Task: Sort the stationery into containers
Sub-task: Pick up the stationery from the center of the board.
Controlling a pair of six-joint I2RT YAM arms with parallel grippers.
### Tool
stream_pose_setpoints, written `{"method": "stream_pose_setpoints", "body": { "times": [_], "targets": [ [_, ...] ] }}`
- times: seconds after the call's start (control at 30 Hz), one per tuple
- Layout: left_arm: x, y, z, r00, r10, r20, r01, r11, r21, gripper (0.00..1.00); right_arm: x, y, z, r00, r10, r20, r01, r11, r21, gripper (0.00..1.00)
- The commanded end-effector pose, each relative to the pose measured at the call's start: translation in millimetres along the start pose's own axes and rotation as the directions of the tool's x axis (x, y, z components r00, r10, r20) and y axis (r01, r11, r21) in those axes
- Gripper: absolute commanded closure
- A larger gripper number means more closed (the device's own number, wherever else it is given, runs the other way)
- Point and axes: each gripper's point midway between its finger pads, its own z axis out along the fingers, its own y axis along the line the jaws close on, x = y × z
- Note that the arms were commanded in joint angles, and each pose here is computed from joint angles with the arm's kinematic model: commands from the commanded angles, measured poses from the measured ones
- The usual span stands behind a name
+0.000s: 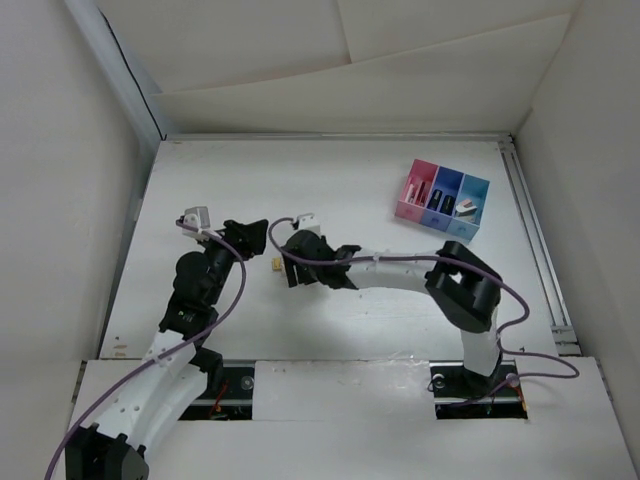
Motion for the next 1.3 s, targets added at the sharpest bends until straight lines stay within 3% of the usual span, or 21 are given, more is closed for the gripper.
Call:
{"method": "stream_pose_setpoints", "body": {
  "times": [0.0, 0.27, 0.47, 0.53, 0.77, 0.9, 1.03, 1.1, 1.13, 1.17, 1.27],
  "targets": [
    [-28, -2, -4, 0.995, -0.006, 0.099, 0.009, 0.999, -0.030, 0.31, 5, 40, 1, 1.000, -0.004, -0.024, 0.002, 0.995, -0.098, 0.28],
    [-59, 22, -34, 0.961, -0.059, 0.270, 0.103, 0.983, -0.154, 0.31, 3, 55, 25, 1.000, -0.018, 0.003, 0.019, 0.998, -0.066, 0.30],
    [-63, 24, -42, 0.948, -0.081, 0.309, 0.133, 0.979, -0.151, 0.31, 10, 29, 50, 0.999, -0.037, 0.035, 0.034, 0.995, 0.092, 0.48],
    [-57, 28, -38, 0.954, -0.075, 0.289, 0.128, 0.977, -0.169, 0.31, 10, 28, 53, 0.999, -0.030, 0.039, 0.026, 0.995, 0.101, 0.61],
    [-53, 26, -32, 0.963, -0.074, 0.259, 0.119, 0.979, -0.164, 0.31, -22, 15, 31, 0.990, 0.008, 0.138, -0.030, 0.988, 0.154, 0.85],
    [-49, 18, -26, 0.969, -0.071, 0.235, 0.103, 0.986, -0.128, 0.31, -76, -35, -8, 0.965, 0.093, 0.245, -0.143, 0.971, 0.194, 0.86],
    [-36, 9, -14, 0.986, -0.052, 0.156, 0.066, 0.994, -0.089, 0.30, -130, -138, -49, 0.909, 0.203, 0.364, -0.311, 0.912, 0.268, 0.86],
    [-26, 6, -3, 0.995, -0.041, 0.094, 0.048, 0.996, -0.077, 0.30, -152, -244, -76, 0.848, 0.278, 0.452, -0.461, 0.807, 0.370, 0.86],
    [-26, 6, -3, 0.995, -0.041, 0.094, 0.048, 0.996, -0.077, 0.30, -153, -244, -81, 0.844, 0.279, 0.459, -0.465, 0.807, 0.365, 0.86],
    [-20, 3, 2, 0.998, -0.031, 0.062, 0.035, 0.997, -0.063, 0.30, -157, -288, -93, 0.817, 0.306, 0.489, -0.524, 0.748, 0.406, 0.86],
    [-16, 1, 5, 0.999, -0.031, 0.037, 0.033, 0.998, -0.055, 0.31, -149, -341, -110, 0.782, 0.337, 0.524, -0.593, 0.660, 0.461, 0.86]
  ]
}}
